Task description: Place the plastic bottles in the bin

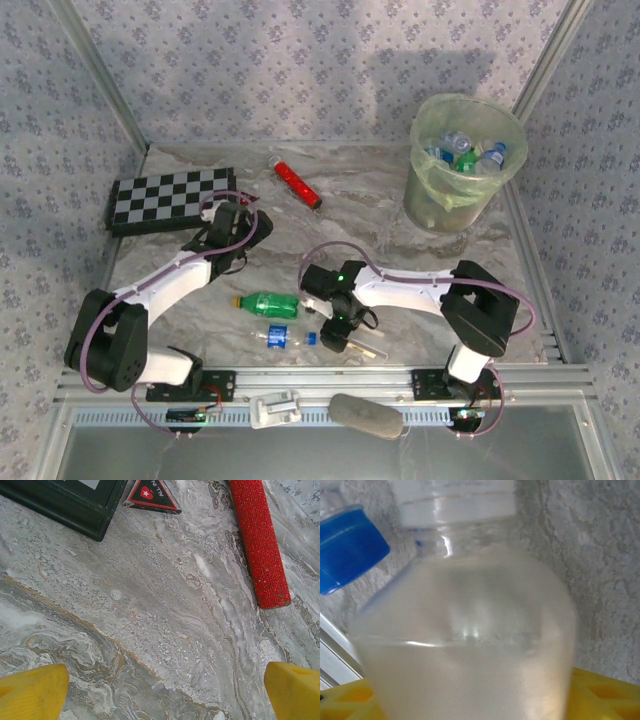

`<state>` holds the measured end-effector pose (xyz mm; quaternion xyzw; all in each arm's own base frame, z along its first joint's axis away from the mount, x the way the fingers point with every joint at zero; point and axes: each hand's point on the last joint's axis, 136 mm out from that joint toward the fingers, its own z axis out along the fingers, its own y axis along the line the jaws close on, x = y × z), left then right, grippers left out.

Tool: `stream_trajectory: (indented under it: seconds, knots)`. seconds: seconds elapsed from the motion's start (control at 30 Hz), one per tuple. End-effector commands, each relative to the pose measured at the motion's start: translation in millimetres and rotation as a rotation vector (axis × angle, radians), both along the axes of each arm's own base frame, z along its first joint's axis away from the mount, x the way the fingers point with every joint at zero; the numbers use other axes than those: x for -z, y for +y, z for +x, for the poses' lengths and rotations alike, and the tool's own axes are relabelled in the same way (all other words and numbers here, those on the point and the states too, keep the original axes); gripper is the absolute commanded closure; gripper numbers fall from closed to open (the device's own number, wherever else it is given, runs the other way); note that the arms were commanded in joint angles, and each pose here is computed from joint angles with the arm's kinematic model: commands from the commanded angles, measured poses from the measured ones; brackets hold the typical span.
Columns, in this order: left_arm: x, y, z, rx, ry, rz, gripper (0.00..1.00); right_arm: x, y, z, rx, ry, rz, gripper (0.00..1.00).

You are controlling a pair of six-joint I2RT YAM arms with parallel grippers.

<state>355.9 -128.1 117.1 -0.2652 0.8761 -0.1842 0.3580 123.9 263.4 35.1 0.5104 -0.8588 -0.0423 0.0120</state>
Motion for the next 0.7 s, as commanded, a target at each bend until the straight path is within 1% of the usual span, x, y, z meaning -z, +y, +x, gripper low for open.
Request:
stream_trajectory:
  seconds: [0.0, 0.13, 0.27, 0.33, 0.53, 0.67]
  knots:
    - [-3.8, 5.2, -1.0, -0.022, -0.014, -0.007, 0.00, 3.8, -7.2, -3.0, -0.014, 0.008, -0.042, 0.38]
    - [-3.7, 5.8, -1.3, -0.023, -0.016, -0.007, 0.00, 1.5, -3.2, -1.8, -0.016, 0.011, -0.021, 0.47]
    - [-3.9, 5.9, -1.6, -0.023, -0.016, -0.006, 0.00, -7.2, 4.0, 4.3, 0.004, 0.002, 0.025, 0.49]
    - [-4.5, 7.1, -1.8, -0.026, -0.020, -0.002, 0.00, -17.3, 8.2, 15.2, 0.029, -0.019, 0.063, 0.49]
    - [-7.7, 9.2, -3.5, -0.025, -0.033, 0.005, 0.00, -72.4, 26.7, 70.7, 0.145, -0.091, 0.301, 0.50]
    - [-8.1, 8.3, -4.8, -0.011, -0.042, 0.005, 0.00, -128.1, 32.3, 124.9, 0.215, -0.203, 0.497, 0.50]
